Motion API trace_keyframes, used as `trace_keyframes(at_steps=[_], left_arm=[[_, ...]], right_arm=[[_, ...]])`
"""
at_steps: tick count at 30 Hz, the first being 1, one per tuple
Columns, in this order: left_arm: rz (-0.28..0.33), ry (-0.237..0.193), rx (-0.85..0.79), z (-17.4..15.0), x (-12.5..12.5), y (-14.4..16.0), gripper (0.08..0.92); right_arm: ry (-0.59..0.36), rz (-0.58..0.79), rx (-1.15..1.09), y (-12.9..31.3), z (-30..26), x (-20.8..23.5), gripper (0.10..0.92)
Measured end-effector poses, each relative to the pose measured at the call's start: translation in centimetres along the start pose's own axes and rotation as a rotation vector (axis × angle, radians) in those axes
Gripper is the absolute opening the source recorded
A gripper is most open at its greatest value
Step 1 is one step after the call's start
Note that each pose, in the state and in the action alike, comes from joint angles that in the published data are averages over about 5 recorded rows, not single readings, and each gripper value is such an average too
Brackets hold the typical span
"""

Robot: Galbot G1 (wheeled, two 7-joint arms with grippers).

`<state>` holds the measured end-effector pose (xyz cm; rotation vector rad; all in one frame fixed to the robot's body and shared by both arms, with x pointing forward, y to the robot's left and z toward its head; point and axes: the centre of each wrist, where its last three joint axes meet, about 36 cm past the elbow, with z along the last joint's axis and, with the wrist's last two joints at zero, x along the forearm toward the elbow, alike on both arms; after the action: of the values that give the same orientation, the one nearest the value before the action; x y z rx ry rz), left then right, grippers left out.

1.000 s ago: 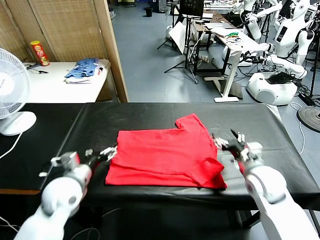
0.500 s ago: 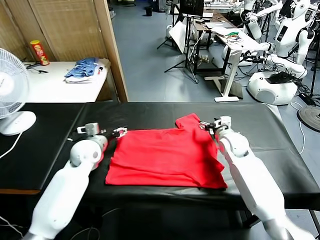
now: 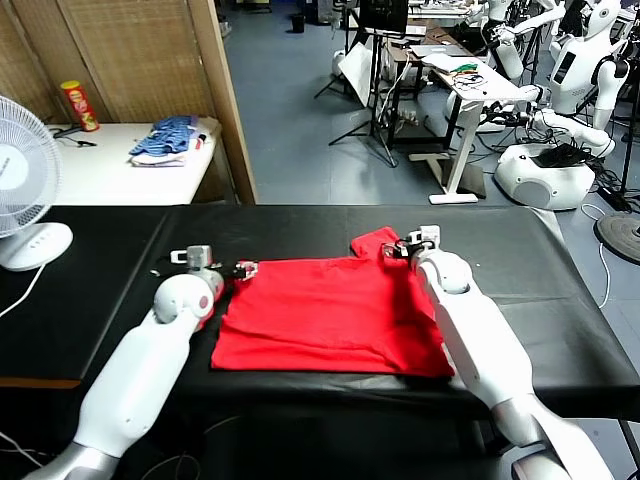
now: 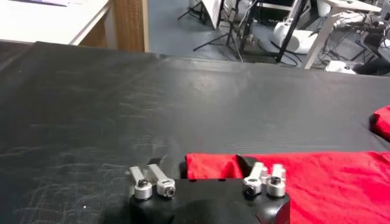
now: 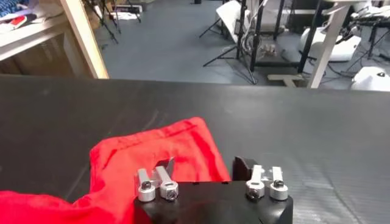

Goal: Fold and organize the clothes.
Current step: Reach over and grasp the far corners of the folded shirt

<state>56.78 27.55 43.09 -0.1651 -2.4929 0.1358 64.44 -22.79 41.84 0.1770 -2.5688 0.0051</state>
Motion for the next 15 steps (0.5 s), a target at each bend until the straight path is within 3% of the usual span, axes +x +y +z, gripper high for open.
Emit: trace_keyframes(at_steps=[3,6,15], left_arm=[[0.006,-0.005,-0.003,0.0,0.0,-0.2,0.19],[0.005,-0.022,-0.005,0.0,0.0,-0.4,0.127],[-0.009,-0.102,-0.021,-0.7,1.7,-0.1,0.126]], right_arm=[[-0.007,-0.003,-0.006,0.1,0.1,0.0,0.128],[-0.039,-0.005,-0.017,-0.1,0.3,0.1,0.124],[-0.203,-0.08,-0.021,-1.7,0.9,3.6,0.123]])
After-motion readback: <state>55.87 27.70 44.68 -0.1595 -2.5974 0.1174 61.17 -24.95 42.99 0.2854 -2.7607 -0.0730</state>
